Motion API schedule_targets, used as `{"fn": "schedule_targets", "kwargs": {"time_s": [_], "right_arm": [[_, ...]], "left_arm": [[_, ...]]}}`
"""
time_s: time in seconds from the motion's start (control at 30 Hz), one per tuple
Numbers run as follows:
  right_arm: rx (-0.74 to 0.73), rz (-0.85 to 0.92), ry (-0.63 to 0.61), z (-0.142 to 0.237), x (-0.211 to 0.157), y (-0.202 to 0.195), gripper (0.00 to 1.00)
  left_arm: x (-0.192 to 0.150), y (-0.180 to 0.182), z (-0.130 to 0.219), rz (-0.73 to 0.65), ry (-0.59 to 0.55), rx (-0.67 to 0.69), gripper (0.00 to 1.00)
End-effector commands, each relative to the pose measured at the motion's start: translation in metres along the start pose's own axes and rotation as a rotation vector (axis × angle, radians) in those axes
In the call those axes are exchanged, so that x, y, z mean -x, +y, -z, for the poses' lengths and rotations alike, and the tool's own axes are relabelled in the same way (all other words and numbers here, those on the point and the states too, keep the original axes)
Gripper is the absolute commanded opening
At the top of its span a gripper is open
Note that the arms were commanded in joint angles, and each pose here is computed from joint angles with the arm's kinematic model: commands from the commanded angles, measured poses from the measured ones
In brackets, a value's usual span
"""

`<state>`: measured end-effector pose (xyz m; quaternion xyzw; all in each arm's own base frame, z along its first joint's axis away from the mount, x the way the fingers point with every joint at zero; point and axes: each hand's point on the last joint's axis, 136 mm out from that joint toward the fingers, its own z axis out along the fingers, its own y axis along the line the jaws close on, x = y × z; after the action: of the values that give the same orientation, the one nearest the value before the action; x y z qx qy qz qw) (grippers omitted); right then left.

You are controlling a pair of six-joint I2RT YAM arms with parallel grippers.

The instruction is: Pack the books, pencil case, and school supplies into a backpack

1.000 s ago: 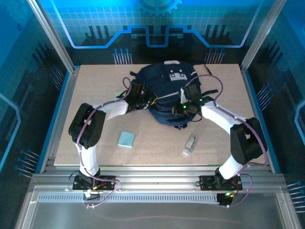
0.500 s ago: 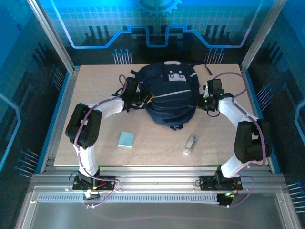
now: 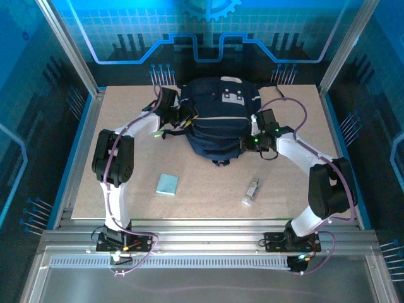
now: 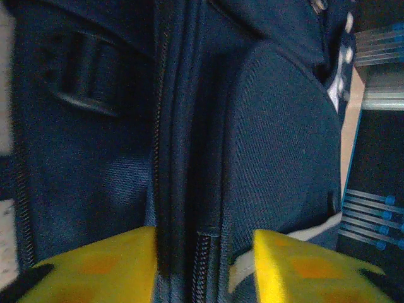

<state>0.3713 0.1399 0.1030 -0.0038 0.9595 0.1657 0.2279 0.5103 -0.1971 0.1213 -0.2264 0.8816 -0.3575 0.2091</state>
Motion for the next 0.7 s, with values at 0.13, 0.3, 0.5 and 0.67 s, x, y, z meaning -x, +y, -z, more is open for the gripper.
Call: {"fn": "schedule_targets", "kwargs": {"time_s": [0.13,0.3,0.5,0.67], "right_arm": [[0.028,0.026,-0.072,0.016,0.039,-0.008,0.48],[0.062,0.015,-0.096,0.001,0.060,-0.014,0.69],[0.137,-0.127,-0.127,-0.019,0.087,-0.028,0.74],[0.258,-0.193,-0.106,-0.044,0.103,-0.020,0.59]], "left_arm": [[-0.001,0.008,0.054,0.003,-0.078,0.038,0.62],[-0.037,-0.011,0.059,0.074,-0.073,-0.041,0.66],[-0.078,-0.042,0.043,0.105,-0.060,-0.105,0.67],[-0.094,-0.055,0.024,0.107,-0.027,-0.127,0.67]]}}
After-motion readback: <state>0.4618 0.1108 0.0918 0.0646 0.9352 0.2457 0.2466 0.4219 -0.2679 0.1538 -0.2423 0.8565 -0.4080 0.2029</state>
